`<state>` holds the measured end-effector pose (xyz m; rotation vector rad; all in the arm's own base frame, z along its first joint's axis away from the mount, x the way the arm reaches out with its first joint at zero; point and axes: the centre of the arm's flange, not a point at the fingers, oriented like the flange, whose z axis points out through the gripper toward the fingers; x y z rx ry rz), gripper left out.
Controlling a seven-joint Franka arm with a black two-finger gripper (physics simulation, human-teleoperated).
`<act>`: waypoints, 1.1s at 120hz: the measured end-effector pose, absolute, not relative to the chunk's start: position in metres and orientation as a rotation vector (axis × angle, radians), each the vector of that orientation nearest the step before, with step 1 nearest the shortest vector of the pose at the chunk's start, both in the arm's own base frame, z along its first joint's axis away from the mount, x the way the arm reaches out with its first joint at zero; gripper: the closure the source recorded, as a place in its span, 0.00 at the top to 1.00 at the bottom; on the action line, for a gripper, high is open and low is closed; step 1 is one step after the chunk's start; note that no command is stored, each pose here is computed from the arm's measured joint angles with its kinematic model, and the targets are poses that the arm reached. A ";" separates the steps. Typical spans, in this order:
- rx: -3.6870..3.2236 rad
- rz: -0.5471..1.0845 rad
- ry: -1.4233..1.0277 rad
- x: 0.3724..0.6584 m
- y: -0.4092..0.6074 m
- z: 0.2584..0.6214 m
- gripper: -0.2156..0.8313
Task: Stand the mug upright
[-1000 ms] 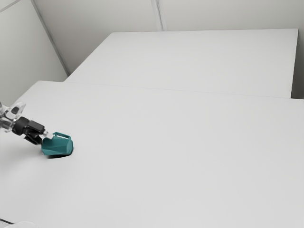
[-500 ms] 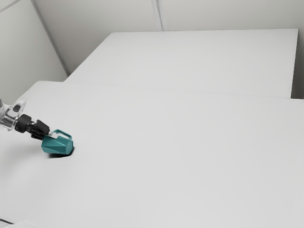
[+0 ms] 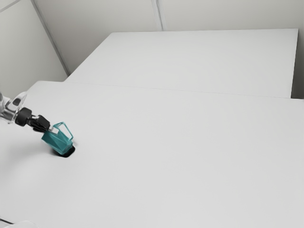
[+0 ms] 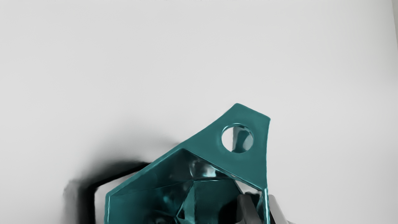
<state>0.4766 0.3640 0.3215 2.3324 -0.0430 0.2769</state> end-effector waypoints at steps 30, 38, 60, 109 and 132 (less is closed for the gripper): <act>2.424 0.318 -0.149 0.481 0.324 0.363 0.04; 2.466 0.320 -0.200 0.486 0.307 0.371 0.04; 2.620 0.333 -0.393 0.504 0.242 0.387 0.04; 2.905 0.308 -0.719 0.537 0.087 0.407 0.04; 2.970 0.359 -0.655 0.532 0.040 0.408 0.04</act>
